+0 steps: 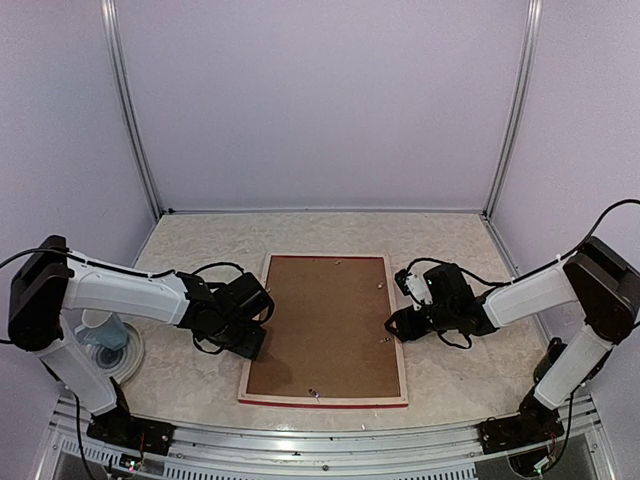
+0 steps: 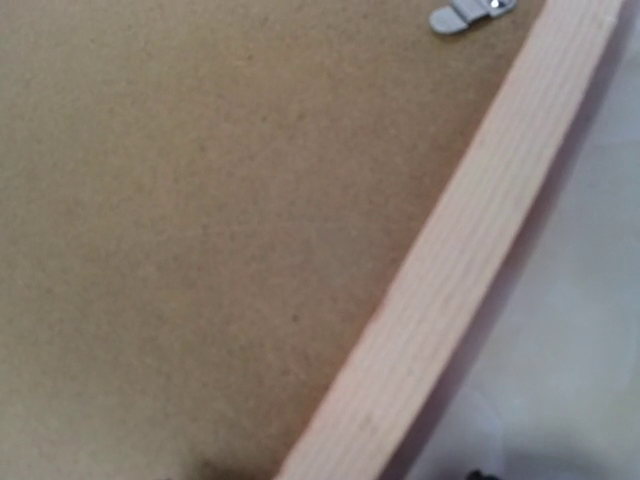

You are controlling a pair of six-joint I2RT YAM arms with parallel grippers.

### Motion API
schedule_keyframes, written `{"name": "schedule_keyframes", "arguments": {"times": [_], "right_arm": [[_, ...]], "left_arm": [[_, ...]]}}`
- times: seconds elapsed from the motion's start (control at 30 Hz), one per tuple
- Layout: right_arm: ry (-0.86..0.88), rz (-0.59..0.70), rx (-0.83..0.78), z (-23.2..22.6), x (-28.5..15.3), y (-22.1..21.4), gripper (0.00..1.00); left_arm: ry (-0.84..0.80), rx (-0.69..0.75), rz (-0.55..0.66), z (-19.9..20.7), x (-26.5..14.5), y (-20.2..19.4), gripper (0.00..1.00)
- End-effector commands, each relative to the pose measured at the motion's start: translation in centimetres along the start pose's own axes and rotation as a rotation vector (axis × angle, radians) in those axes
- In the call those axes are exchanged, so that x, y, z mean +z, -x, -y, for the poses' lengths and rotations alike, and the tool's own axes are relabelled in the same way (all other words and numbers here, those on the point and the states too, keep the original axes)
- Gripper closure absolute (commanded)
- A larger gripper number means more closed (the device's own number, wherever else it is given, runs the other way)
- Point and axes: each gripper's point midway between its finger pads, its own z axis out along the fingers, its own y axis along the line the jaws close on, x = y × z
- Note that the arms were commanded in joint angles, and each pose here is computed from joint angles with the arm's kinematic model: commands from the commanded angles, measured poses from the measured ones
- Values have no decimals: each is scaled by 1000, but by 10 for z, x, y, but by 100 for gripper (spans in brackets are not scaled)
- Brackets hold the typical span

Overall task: Put the photo into the frame
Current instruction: Press the fastener onto the backboard.

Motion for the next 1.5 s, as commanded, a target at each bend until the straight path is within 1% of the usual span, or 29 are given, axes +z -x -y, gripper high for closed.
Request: {"name": "schedule_keyframes", "arguments": {"times": [0.0, 0.2, 0.5, 0.67, 0.83, 0.9, 1.07, 1.3, 1.47], "right_arm": [[-27, -66, 9, 5, 5, -18, 37], [-29, -65, 8, 5, 5, -18, 37], [-39, -71, 13, 7, 6, -19, 37], [-41, -71, 13, 7, 5, -19, 37], [-39, -72, 12, 7, 5, -19, 38], [-35, -73, 12, 6, 6, -20, 38], [-29, -83, 10, 6, 8, -21, 45], [-30, -96, 7, 6, 10, -24, 54], [-35, -94, 6, 7, 10, -24, 56]], "left_arm": [[-25, 50, -61, 5, -4, -16, 37], [-8, 56, -71, 1, -5, -19, 37], [31, 53, -71, -8, -7, -21, 41], [44, 48, -78, -9, -1, -22, 47], [45, 37, -71, -9, 0, -19, 49], [43, 27, -66, -8, 0, -19, 52], [47, 13, -68, -5, 5, -21, 58], [60, 13, -81, -3, 8, -26, 63], [82, 3, -75, -7, 7, -25, 77]]}}
